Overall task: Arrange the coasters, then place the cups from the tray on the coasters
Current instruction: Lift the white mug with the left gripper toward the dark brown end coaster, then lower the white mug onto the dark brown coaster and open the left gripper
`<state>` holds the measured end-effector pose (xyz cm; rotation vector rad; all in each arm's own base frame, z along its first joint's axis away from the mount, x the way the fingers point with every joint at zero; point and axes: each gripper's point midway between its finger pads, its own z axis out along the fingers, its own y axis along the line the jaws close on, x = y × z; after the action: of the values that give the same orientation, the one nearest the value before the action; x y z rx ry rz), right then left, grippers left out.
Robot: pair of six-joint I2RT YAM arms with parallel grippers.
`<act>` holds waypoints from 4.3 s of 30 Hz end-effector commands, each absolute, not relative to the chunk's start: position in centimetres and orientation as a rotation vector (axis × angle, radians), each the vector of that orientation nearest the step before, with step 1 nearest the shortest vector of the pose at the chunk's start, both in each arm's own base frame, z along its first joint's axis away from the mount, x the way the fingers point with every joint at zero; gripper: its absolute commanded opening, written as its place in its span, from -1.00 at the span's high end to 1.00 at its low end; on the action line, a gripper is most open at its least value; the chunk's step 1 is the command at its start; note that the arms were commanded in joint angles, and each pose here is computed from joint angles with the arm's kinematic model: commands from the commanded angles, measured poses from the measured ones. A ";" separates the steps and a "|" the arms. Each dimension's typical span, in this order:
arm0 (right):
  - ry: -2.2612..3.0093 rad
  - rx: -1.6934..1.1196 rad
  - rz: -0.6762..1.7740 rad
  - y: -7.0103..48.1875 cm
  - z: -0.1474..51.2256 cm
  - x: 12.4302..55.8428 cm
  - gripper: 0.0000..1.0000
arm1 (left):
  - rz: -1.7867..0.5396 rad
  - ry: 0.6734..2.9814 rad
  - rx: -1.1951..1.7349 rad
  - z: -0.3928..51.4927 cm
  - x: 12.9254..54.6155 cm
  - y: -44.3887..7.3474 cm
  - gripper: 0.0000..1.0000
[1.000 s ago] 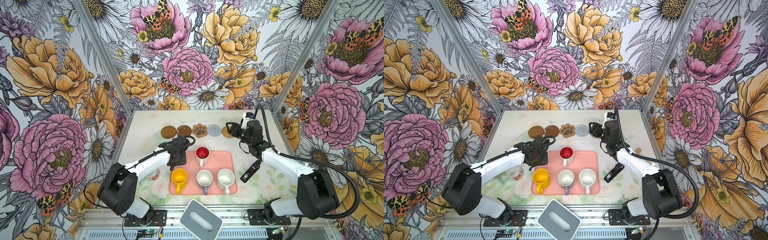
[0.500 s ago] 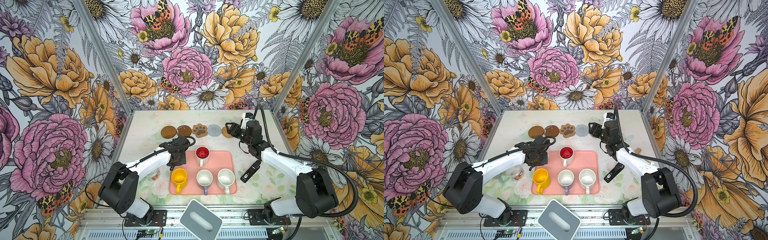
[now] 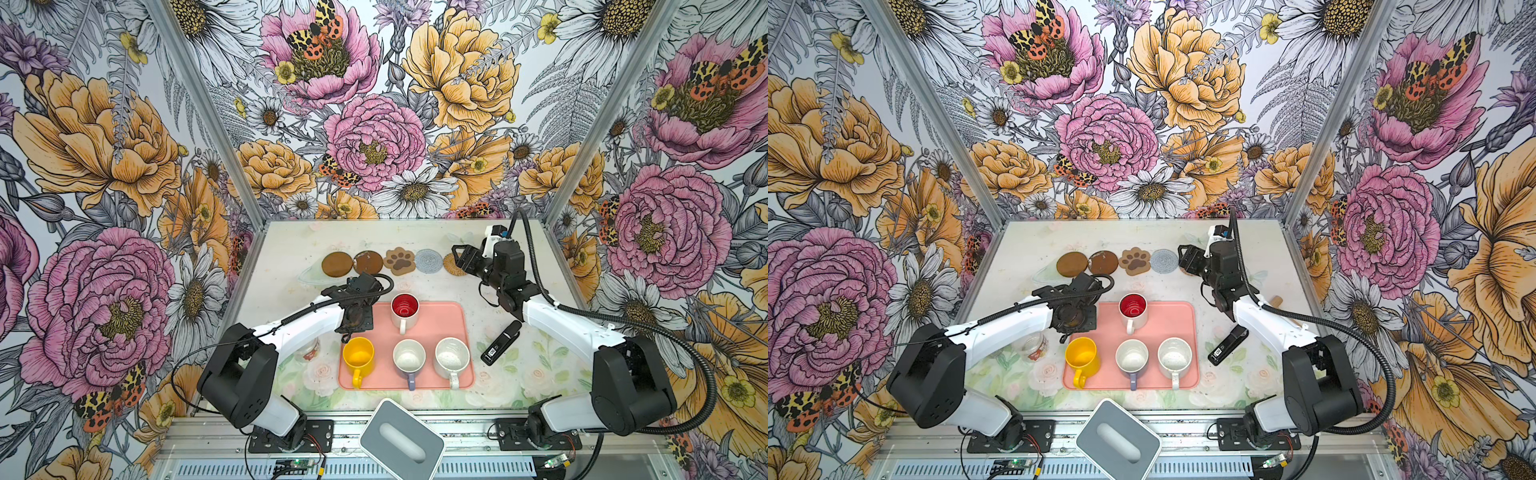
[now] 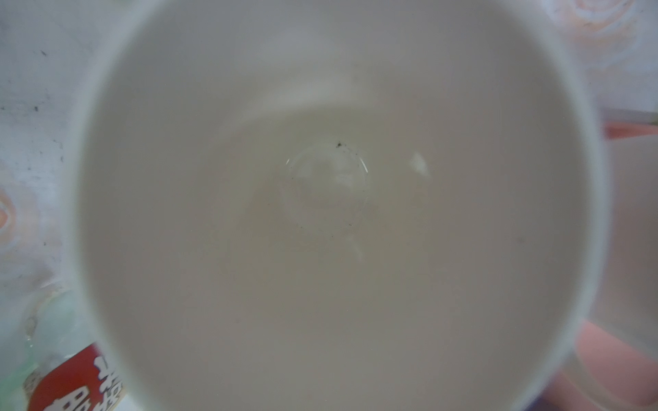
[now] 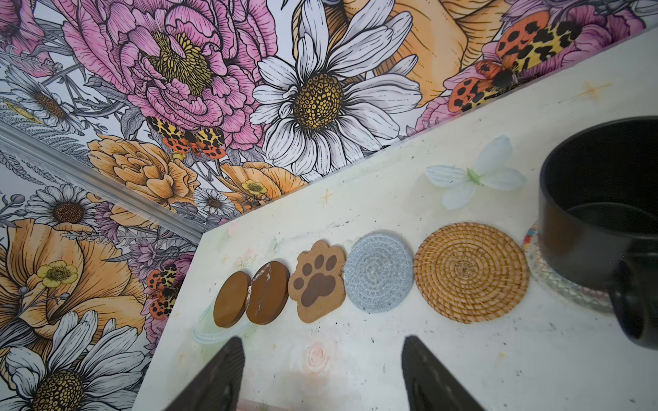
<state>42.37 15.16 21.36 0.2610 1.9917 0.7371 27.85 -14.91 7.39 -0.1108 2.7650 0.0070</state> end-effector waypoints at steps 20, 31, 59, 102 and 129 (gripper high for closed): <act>1.994 0.259 0.751 15.2 20.9 42.7 -0.42 | -0.004 2.501 -0.193 14.4 31.2 -13.9 1.00; 1.999 0.258 0.749 15.0 20.8 42.7 -0.42 | -0.015 2.462 -0.205 16.0 34.7 -12.5 1.00; 2.037 0.263 0.693 14.0 20.0 42.6 -0.42 | -0.022 2.440 -0.247 16.2 45.7 -8.7 1.00; 2.075 0.268 0.671 13.5 19.1 42.7 -0.44 | 0.013 2.530 -0.328 10.9 49.2 -6.8 1.00; 2.074 0.252 0.695 13.9 19.3 42.7 -0.44 | 0.025 2.553 -0.333 9.9 49.6 -6.8 1.00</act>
<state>42.16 13.76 18.61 0.2752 2.0904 0.6919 47.55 -6.90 8.01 -0.3182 2.6342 0.0532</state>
